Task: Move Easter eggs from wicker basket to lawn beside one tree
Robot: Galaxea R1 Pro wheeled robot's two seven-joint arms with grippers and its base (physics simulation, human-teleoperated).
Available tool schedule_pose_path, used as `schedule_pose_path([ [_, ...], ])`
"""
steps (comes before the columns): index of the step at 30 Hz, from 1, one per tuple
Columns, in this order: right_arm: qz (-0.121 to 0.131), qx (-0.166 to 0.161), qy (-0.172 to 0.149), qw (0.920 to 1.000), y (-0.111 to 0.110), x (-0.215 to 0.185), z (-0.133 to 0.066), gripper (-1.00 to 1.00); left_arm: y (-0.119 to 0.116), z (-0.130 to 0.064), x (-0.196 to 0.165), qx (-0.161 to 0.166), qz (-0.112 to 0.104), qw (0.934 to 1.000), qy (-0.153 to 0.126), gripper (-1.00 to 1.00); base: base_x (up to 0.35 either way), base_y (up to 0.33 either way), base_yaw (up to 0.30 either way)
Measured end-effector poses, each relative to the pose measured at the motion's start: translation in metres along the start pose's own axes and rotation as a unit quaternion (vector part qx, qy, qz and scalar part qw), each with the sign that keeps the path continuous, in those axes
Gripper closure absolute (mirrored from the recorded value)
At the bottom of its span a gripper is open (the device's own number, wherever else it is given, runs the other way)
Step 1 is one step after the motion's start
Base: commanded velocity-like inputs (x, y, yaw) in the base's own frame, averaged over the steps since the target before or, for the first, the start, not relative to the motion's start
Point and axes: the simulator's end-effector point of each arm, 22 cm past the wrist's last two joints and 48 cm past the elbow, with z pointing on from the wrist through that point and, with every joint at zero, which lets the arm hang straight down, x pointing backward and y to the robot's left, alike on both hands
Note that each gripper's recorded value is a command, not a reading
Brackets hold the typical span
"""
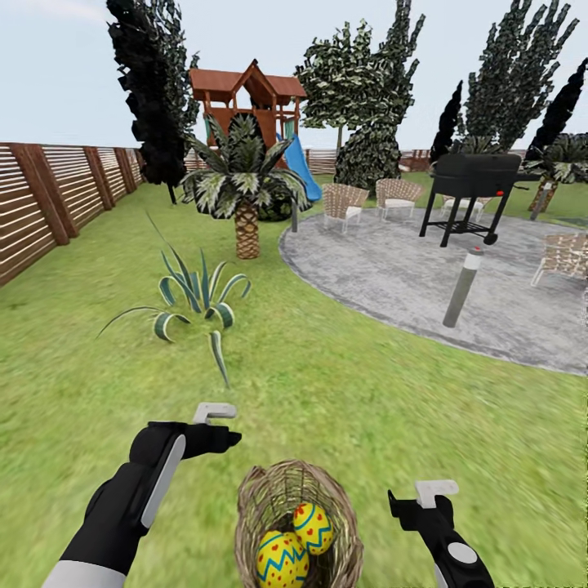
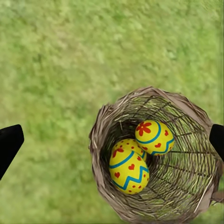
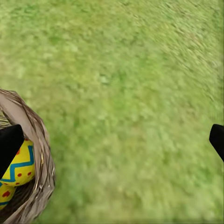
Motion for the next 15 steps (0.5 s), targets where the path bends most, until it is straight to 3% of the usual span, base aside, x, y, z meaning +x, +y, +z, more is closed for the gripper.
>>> schedule_pose_path([
  [6,0.001,0.0,-0.003,1.0,-0.0002,-0.0028,-0.0008,-1.0,-0.0003,-0.0007,0.0002,0.0,0.0,1.0,0.0,-1.0,-0.045,0.091,-0.215],
  [15,0.001,0.0,-0.007,1.0,-0.0008,-0.0066,-0.0023,-1.0,0.0002,-0.0044,-0.0027,-0.001,0.002,1.0,-0.003,-1.0,-0.026,0.252,-0.237],
])
